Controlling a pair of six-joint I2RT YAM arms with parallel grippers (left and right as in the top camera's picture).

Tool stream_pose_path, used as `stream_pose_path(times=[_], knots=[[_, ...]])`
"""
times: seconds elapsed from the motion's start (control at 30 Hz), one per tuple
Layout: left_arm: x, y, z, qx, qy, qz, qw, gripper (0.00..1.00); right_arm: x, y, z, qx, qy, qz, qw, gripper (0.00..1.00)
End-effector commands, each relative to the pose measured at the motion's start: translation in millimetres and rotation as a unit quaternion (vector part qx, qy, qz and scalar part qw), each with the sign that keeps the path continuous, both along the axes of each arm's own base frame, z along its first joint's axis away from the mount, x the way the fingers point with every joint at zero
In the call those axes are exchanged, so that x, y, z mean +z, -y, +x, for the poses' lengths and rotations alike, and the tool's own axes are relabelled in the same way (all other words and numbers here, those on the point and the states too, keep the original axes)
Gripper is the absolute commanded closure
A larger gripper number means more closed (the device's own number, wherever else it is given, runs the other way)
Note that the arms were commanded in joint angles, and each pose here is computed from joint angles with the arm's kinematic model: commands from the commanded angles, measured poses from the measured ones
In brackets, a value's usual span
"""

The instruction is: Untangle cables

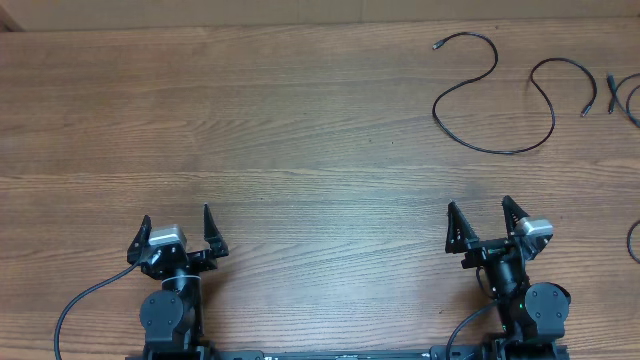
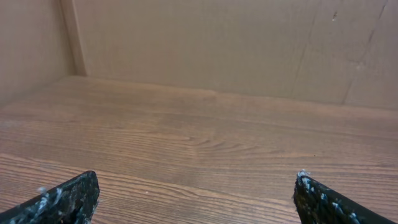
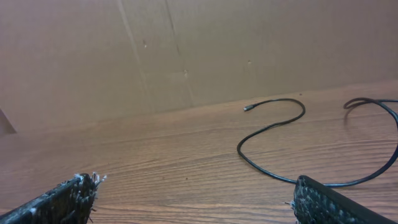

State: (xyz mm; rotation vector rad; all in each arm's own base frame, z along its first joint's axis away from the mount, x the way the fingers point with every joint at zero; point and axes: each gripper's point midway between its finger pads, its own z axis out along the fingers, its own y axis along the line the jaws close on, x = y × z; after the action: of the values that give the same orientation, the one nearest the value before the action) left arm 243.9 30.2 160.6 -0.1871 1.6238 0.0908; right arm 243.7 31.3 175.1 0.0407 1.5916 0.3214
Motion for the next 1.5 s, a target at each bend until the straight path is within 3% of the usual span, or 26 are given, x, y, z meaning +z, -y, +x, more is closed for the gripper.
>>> stream_pose_path(times=[0.0, 0.2, 1.03, 1.27, 1.47], knots=[[-2.5, 3.4, 0.7, -0.01, -0.006, 0.018, 1.0, 0.01, -2.0, -1.8, -0.1, 0.004, 0.002, -0.002, 1.0, 0.0], [-2.7, 3.5, 0.7, -0.014, -0.016, 0.078, 0.997, 0.0, -2.0, -1.8, -0.1, 0.004, 0.002, -0.002, 1.0, 0.0], [-2.6, 3.4, 0.7, -0.014, -0.016, 0.078, 0.997, 0.01, -2.0, -1.4, -0.1, 0.003, 0.002, -0.003, 1.0, 0.0], [-2.6, 3.4, 0.7, -0.014, -0.016, 0.078, 0.997, 0.0, -3.6, 2.3, 0.8, -0.006, 0.014, -0.093, 0.996, 0.0], [-2.5, 3.4, 0.7, -0.014, -0.016, 0.078, 0.997, 0.01, -3.6, 2.6, 0.8, -0.007, 0.016, -0.107, 0.994, 0.0]])
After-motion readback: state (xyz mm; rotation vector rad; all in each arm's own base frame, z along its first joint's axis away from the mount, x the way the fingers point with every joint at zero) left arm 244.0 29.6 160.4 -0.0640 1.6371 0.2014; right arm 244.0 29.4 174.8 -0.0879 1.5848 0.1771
